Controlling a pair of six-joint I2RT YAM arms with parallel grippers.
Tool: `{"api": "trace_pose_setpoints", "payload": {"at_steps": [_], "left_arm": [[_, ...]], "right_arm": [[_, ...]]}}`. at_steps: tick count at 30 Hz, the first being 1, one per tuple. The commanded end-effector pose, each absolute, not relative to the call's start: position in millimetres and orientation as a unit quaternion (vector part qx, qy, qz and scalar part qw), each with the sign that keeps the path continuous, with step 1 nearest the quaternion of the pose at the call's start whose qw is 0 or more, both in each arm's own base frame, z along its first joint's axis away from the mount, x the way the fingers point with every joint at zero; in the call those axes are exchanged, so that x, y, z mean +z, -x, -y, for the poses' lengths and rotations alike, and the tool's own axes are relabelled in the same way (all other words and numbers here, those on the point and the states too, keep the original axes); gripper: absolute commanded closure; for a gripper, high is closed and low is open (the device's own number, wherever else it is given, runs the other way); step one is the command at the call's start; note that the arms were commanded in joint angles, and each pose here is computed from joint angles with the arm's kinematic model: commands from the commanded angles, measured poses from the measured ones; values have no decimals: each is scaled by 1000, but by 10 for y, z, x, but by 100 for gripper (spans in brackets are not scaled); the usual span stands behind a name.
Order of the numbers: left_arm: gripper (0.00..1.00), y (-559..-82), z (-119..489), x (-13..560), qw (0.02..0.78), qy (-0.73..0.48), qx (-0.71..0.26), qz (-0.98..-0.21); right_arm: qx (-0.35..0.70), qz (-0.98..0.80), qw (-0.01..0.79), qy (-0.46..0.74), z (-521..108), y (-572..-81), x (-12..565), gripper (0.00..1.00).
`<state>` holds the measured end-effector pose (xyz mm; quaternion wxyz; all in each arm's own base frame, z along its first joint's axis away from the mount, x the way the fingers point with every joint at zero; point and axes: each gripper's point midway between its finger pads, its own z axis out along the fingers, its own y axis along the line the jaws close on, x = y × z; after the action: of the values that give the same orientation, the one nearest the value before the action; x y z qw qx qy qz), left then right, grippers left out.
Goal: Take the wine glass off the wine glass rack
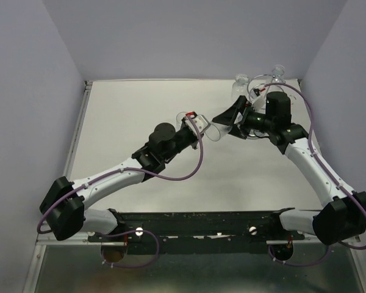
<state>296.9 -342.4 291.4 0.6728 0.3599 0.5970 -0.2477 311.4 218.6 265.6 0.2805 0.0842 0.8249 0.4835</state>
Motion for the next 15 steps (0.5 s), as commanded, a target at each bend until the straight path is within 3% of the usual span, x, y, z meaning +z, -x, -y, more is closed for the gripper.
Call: {"api": "trace_pose_setpoints", "payload": {"at_steps": [1,7,11,15], "left_arm": [[100,-2765,3322,3905,752,-339,-278,-492],[100,-2590,3397,3987,759,-388,-277,-443],[100,-2551,3355,4045,767,-404,-251,-431],[100,-2506,3256,3775,738,-418,-245,-469]], "right_arm": [[439,-855,247,-123,-2051,-3061,2295,0],[553,-806,198,-70,-2384,-3019,2586,0],[541,-815,182,-99,-2399,-3073,2509,0],[518,-829,172,-120,-2343,-3031,2277,0]]}}
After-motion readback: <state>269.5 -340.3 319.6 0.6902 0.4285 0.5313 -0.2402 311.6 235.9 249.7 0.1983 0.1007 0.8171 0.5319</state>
